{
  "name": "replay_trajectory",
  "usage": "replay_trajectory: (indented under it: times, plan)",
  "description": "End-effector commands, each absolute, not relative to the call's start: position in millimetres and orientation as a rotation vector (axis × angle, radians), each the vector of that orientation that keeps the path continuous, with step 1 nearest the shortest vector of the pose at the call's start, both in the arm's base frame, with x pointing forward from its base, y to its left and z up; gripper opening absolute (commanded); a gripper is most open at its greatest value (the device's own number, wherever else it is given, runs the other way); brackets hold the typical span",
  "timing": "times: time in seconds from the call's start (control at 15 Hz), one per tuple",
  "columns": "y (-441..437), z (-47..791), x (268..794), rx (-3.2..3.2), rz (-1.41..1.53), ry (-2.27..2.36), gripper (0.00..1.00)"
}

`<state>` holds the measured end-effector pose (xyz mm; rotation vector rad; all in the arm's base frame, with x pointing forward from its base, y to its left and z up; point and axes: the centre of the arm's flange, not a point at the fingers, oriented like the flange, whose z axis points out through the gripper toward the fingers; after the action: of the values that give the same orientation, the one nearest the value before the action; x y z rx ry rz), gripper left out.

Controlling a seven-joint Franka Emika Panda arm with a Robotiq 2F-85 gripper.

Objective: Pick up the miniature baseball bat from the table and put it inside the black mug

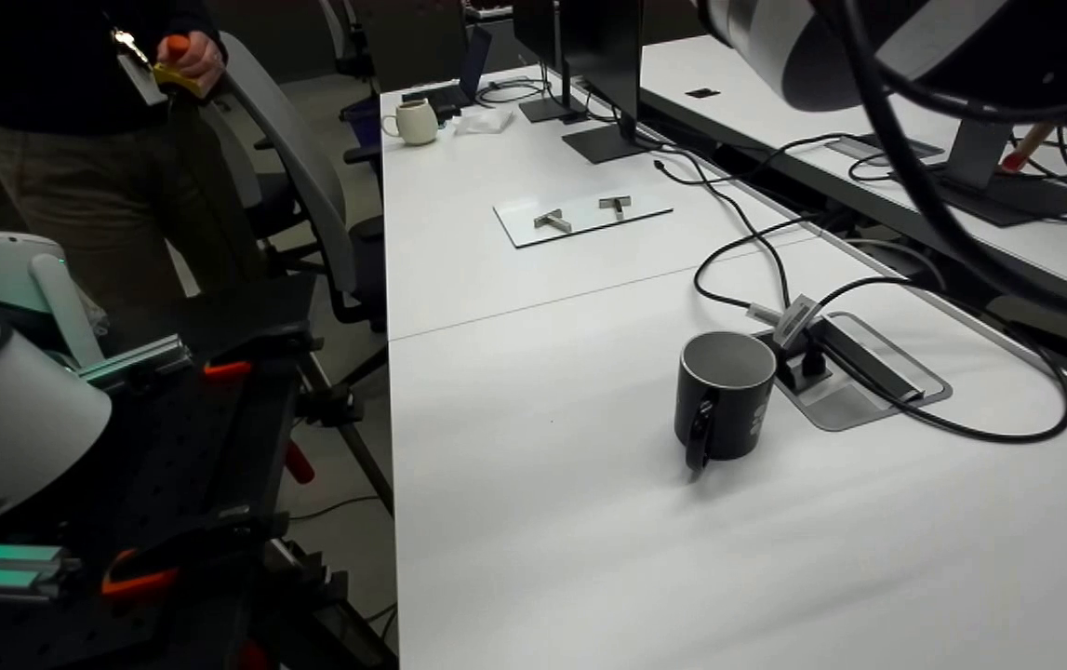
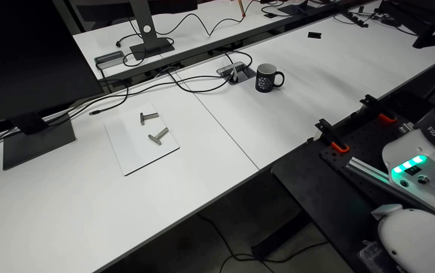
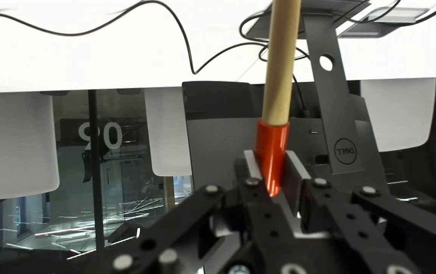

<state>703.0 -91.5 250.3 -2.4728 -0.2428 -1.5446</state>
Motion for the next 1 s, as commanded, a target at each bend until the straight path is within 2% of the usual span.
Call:
replay_trajectory:
  times: [0.0, 0.93]
  plan:
    - [-77.0, 235.7, 649.4, -2.445, -1.539, -0.294, 0.07]
    - [-107.0, 261.9, 649.7, -2.578, -1.817, -0.562, 0.07]
